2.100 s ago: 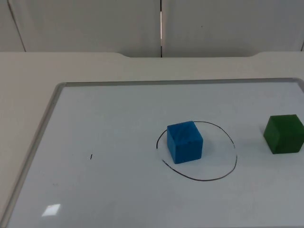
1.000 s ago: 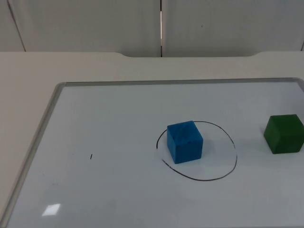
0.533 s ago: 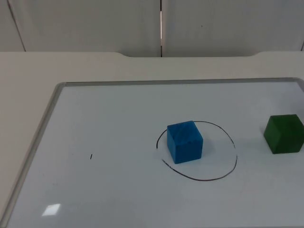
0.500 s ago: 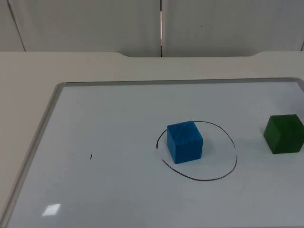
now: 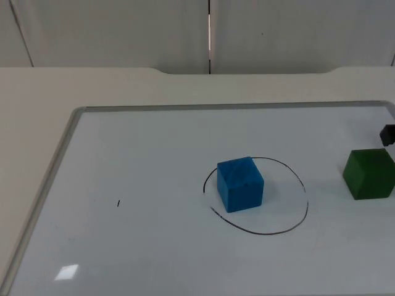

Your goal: Push the two cubes into the marked area.

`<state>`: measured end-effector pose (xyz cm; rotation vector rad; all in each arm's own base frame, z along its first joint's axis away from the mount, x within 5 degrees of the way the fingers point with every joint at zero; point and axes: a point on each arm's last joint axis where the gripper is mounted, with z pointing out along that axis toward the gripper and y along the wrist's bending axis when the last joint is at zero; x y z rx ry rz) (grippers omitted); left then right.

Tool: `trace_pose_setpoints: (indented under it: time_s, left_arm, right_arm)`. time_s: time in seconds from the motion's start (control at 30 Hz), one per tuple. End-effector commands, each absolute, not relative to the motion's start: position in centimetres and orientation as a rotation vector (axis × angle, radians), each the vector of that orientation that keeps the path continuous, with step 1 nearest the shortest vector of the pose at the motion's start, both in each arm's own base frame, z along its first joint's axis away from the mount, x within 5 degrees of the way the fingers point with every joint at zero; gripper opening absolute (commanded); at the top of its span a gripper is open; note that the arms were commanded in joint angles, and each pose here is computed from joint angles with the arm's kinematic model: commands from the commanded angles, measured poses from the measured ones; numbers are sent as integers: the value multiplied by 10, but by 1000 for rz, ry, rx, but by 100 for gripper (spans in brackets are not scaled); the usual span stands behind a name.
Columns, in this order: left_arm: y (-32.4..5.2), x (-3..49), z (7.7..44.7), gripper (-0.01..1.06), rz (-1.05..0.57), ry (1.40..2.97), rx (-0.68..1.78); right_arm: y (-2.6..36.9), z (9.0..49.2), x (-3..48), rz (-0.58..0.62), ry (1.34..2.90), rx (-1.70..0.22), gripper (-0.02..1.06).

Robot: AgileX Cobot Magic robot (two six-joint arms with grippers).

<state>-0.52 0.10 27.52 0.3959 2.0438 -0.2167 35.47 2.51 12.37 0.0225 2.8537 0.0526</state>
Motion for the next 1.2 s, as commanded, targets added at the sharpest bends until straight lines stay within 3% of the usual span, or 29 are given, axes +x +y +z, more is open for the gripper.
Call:
trace_pose_setpoints:
  time_s: [0.0,0.57,1.17]
  left_arm:
    - [1,-5,275,0,-219,2035,386]
    - [1,-5,275,0,-219,2035,386]
    - [1,-5,275,0,-219,2035,386]
  right_arm:
    - [30,124,355,56,2853,1,0]
    - [50,125,353,146,2860,59,0]
    - [59,124,349,143,2895,9,0]
